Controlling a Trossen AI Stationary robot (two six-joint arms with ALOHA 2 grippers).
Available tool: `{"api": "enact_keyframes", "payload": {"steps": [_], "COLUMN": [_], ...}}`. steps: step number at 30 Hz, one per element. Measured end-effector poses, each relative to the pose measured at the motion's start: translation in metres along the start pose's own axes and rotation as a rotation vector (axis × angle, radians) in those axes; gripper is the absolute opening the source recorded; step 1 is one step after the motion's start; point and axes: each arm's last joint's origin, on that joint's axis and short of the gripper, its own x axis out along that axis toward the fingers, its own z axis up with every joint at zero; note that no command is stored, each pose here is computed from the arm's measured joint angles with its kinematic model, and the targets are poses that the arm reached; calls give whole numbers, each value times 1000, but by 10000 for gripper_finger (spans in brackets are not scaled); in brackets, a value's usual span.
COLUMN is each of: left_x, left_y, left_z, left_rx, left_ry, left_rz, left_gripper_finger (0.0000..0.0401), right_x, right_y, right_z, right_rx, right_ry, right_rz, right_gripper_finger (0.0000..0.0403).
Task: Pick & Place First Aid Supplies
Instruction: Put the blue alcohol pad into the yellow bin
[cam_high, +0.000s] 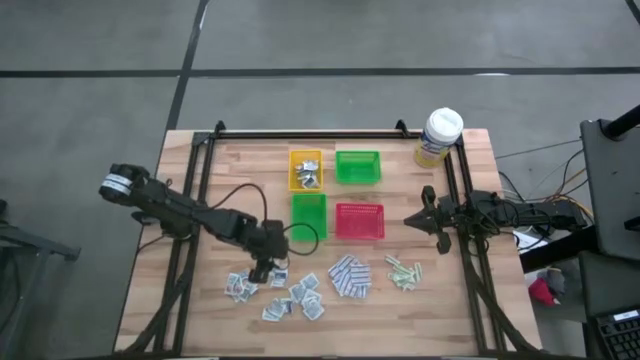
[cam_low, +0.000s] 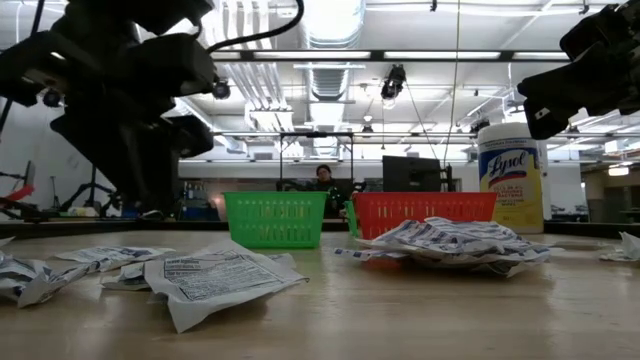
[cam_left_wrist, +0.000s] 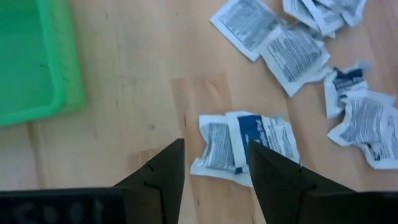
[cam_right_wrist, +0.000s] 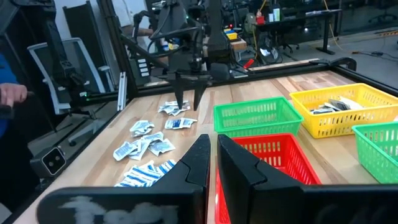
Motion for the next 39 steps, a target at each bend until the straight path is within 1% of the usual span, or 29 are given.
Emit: {"api": "enact_keyframes", "payload": {"steps": [6, 9, 15, 19, 23, 29, 33, 39], "left_x": [4, 13, 34, 42, 46, 40, 40, 40], "left_y": [-2, -1, 1, 1, 2, 3, 3, 2], "left_z": [-4, -5, -1, 1, -1, -3, -4, -5], "left_rx": [16, 3, 3, 6, -2, -1, 1, -1], "left_ry": [5, 33, 60, 82, 95, 116, 125, 133], "left_rz": [62, 92, 121, 136, 151, 189, 182, 164], "left_gripper_finger": [168, 168, 168, 168, 168, 165, 145, 80], "right_x": [0, 0, 0, 0, 0, 0, 0, 0], "right_y": [0, 0, 0, 0, 0, 0, 0, 0], "right_z": [0, 0, 0, 0, 0, 0, 0, 0], "right_rx": [0, 0, 0, 0, 0, 0, 0, 0], "right_ry": [0, 0, 0, 0, 0, 0, 0, 0], "right_rz": [0, 0, 0, 0, 0, 0, 0, 0], "right_gripper_finger": [28, 28, 28, 28, 28, 28, 28, 28]}}
